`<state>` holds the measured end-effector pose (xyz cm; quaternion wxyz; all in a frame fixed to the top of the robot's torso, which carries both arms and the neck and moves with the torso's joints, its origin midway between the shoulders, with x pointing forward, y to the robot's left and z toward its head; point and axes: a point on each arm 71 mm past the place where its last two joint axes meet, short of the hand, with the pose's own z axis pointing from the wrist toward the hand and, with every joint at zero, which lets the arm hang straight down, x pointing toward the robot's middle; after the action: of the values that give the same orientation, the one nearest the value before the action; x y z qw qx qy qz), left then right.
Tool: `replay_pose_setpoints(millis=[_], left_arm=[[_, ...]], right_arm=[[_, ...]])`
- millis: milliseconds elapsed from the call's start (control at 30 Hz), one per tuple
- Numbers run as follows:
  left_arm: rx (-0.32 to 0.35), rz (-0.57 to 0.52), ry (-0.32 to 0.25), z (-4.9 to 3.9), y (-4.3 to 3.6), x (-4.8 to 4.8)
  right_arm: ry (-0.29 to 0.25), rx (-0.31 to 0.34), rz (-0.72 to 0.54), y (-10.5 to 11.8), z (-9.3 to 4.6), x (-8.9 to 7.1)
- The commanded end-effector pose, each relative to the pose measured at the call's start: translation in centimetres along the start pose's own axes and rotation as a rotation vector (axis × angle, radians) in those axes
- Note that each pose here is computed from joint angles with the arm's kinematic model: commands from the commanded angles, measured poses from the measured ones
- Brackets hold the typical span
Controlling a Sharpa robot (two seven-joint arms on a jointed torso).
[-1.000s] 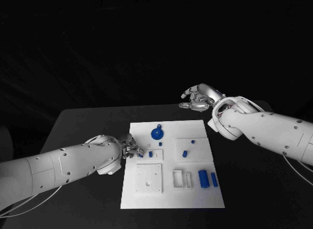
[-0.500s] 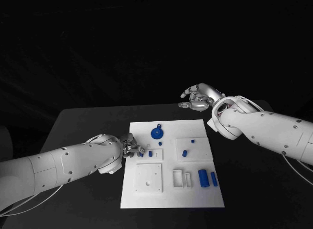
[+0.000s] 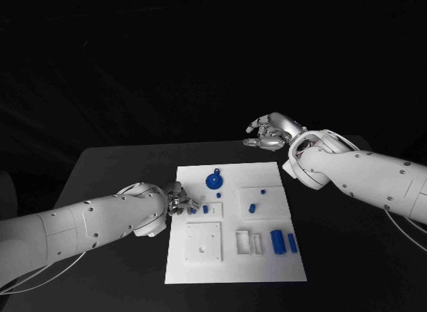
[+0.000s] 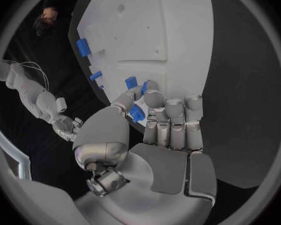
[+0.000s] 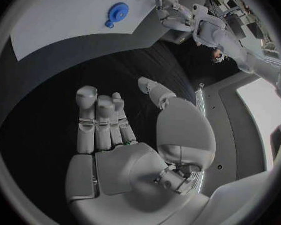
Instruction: Assemble the parts on the task board
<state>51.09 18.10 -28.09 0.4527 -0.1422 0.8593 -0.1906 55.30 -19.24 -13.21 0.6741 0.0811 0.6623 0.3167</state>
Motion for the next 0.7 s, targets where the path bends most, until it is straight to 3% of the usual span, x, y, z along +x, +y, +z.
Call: replay_pose_setpoints(millis=[33, 333, 700], left_arm=[[0.010, 0.009, 0.045, -0.04, -0.31, 0.70], [0.016, 0.018, 0.047, -0.06, -0.44, 0.78], [0.001, 0.011, 0.025, 0.01, 0.02, 0.39]], right_arm=[[0.011, -0.007, -0.002, 0.07, -0.01, 0.10], [0.011, -0.006, -0.002, 0.02, -0.01, 0.08], [0.010, -0.005, -0.001, -0.03, -0.02, 0.05]])
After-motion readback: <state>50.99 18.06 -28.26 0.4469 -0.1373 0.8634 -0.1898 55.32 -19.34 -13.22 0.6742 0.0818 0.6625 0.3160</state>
